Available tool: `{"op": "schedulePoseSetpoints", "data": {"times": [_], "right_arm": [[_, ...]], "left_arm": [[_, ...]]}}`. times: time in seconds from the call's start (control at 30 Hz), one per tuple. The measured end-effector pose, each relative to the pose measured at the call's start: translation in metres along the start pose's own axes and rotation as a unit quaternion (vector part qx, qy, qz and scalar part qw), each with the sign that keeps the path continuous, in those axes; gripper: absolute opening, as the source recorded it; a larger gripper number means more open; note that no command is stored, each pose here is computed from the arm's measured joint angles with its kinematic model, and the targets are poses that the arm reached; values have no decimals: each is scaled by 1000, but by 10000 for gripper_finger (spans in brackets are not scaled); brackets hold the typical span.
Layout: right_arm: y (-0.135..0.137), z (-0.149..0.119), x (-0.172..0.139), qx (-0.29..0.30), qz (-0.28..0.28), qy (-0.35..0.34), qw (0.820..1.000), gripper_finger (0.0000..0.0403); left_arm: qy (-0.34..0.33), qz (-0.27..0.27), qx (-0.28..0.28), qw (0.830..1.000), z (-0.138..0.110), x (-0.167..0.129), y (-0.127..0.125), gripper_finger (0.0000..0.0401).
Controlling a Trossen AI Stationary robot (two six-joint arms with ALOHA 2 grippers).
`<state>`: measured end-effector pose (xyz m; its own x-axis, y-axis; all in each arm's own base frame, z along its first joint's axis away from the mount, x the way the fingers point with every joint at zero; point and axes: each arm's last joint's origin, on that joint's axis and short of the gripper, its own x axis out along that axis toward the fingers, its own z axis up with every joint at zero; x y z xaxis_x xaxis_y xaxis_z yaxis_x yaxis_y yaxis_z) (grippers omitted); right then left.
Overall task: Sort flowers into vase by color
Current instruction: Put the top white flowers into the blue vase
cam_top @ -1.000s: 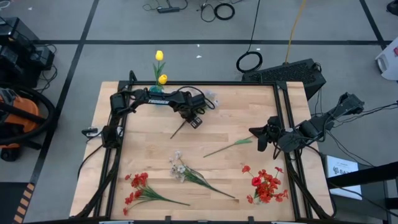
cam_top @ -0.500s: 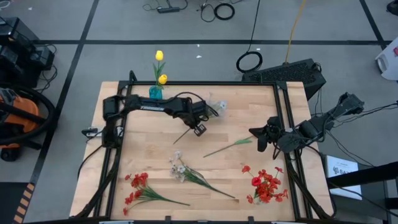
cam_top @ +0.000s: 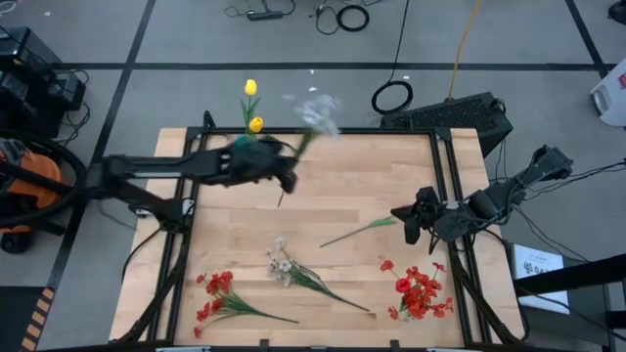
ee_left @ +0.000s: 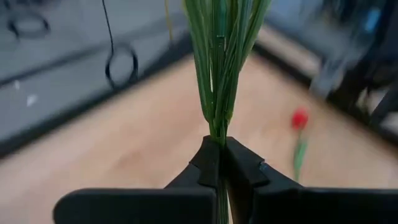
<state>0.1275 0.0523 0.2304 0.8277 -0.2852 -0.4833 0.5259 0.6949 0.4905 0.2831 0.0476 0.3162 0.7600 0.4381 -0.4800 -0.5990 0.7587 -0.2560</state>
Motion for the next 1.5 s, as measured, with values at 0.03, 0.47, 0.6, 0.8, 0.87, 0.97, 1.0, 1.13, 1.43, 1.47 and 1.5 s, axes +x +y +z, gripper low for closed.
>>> {"op": "schedulePoseSetpoints", "data": {"times": [0.03,0.47,0.6,0.8,0.87,0.97,1.0,1.13,1.43,1.47,1.5], "right_arm": [[0,0,0,0,0,0,1000,0],[0,0,1,-24,-5,-3,1000,0],[0,0,1,-26,-12,-16,999,0],[-1,2,1,-15,-24,-40,999,0],[-1,2,1,-13,-24,-40,999,0],[-1,2,1,-14,-25,-40,999,0],[-2,1,1,-15,-26,-40,999,0],[-2,2,1,-17,-34,-50,998,0],[-3,2,1,-9,-38,-58,998,0],[-3,2,1,-5,-38,-58,998,0],[-3,2,1,-4,-38,-58,998,0]], "left_arm": [[-35,-6,-9,999,0,-10,3,11],[-276,-21,67,958,-22,-70,40,11],[-350,-16,108,931,-9,-85,38,11],[-402,45,117,907,-1,-119,52,11],[-413,74,100,902,1,-132,59,10],[-422,99,103,895,1,-145,68,10],[-420,107,105,895,1,-147,71,10],[-384,147,124,903,-1,-139,81,10],[-326,214,86,917,-21,-90,118,10],[-324,217,80,917,-25,-86,123,10],[-321,220,81,918,-28,-82,128,11]]}}
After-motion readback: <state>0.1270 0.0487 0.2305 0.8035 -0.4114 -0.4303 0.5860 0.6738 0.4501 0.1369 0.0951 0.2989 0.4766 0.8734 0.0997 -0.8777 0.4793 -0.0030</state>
